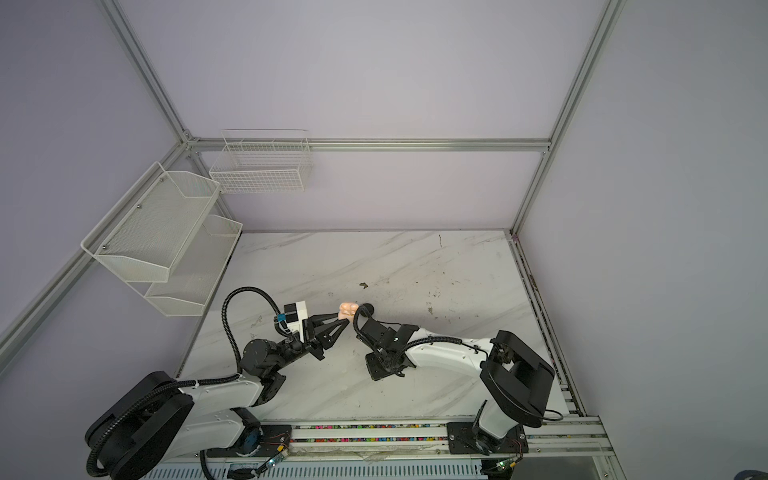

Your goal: Insert the wireless bluetooth earbuds into the charging case

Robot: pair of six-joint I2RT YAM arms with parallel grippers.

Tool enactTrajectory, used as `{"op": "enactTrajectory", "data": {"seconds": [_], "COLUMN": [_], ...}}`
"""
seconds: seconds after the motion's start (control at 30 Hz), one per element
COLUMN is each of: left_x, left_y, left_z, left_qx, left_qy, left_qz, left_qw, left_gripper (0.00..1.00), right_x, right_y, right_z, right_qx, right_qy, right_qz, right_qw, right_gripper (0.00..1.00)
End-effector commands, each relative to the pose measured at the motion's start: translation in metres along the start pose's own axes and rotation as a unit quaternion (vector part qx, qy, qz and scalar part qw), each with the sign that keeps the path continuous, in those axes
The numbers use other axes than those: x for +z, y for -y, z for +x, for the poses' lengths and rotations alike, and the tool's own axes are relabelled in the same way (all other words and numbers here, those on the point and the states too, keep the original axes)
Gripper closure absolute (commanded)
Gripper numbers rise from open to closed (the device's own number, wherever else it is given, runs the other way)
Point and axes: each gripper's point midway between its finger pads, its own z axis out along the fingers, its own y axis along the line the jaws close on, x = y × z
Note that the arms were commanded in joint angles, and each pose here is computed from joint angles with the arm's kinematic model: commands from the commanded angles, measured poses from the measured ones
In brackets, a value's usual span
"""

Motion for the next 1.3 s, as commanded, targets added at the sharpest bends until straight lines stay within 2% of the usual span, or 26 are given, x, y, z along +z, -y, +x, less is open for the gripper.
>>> {"op": "enactTrajectory", "data": {"seconds": [0.0,0.37,0.53,0.7,0.87,1.07,1.27], "left_x": [-0.007,-0.010,-0.014,-0.014,-0.018,-0.019,-0.024], "left_y": [0.010,0.010,0.008,0.002,-0.007,-0.014,-0.017], "left_z": [-0.009,-0.009,-0.009,-0.007,-0.007,-0.013,-0.014], "left_qx": [0.016,0.021,0.022,0.018,0.010,0.030,0.026], "left_qy": [0.022,0.024,0.027,0.027,0.034,0.047,0.052], "left_qz": [0.013,0.010,-0.002,-0.016,-0.045,-0.067,-0.082], "left_qw": [1.000,0.999,0.999,0.999,0.998,0.996,0.995], "left_gripper": [1.00,1.00,1.00,1.00,1.00,1.00,1.00], "right_x": [-0.003,-0.001,-0.018,-0.029,-0.034,-0.046,-0.033], "right_y": [0.004,-0.001,-0.009,-0.013,-0.013,-0.009,0.000], "right_z": [-0.002,0.009,0.006,0.002,-0.001,-0.003,0.002], "right_qx": [0.002,0.015,0.021,0.026,0.024,0.041,0.053], "right_qy": [0.001,-0.013,0.010,0.019,0.019,0.038,0.023], "right_qz": [0.030,0.027,-0.008,-0.018,-0.010,-0.012,0.009], "right_qw": [1.000,0.999,1.000,0.999,0.999,0.998,0.998], "right_gripper": [0.59,0.59,0.59,0.59,0.60,0.60,0.64]}}
